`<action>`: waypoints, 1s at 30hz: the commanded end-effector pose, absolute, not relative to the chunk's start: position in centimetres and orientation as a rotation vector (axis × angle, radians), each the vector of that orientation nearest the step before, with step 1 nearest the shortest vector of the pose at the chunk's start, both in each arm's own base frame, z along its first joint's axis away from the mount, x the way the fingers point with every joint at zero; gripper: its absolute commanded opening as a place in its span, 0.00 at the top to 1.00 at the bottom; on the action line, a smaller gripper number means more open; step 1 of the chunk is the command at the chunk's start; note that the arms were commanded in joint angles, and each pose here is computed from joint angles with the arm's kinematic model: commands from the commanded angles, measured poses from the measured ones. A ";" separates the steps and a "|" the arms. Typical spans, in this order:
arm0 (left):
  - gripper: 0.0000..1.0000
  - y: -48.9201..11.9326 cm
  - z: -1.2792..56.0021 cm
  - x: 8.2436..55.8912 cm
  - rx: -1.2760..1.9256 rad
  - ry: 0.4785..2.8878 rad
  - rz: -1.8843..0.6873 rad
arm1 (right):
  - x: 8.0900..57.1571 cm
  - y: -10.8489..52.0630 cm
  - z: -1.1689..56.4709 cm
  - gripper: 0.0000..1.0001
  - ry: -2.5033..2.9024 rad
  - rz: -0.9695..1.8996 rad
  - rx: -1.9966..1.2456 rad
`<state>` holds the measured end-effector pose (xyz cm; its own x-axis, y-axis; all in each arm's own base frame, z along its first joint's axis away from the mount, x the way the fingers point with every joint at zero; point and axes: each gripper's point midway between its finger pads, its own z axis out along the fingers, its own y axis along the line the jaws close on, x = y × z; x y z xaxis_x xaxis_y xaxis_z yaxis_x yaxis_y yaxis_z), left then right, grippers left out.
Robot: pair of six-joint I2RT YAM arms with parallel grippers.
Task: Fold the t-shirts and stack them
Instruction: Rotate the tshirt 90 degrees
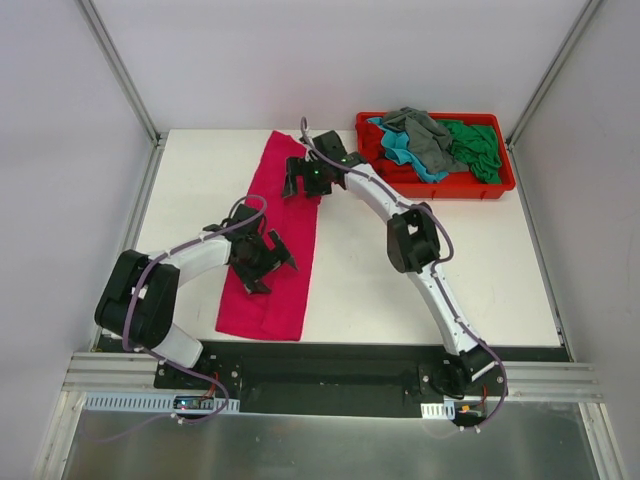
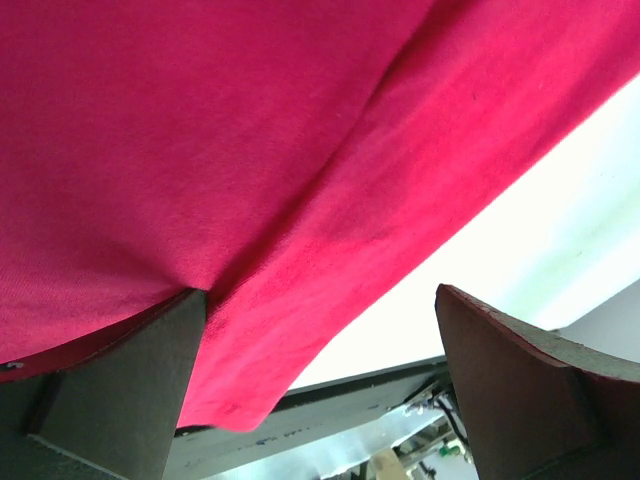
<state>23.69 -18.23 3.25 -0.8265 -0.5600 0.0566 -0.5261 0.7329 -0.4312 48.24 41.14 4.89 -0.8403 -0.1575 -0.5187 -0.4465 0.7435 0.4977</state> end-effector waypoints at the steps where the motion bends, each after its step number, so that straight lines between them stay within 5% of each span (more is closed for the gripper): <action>1: 0.01 -19.7 1.6 21.4 -0.890 2.967 -0.638 | 49.4 45.1 5.7 0.04 2.377 1.021 -0.418; 10: 0.01 -20.4 1.4 23.0 -0.826 2.966 -0.621 | 51.4 40.5 4.4 0.04 2.461 0.808 -0.245; 21: 0.01 -21.8 2.3 25.8 -0.776 2.929 -0.634 | 53.8 38.9 5.5 0.04 2.419 0.914 -0.151; 30: 0.01 -22.7 7.6 26.5 -0.554 2.823 -0.773 | 50.5 38.2 16.2 0.04 2.275 0.824 -0.483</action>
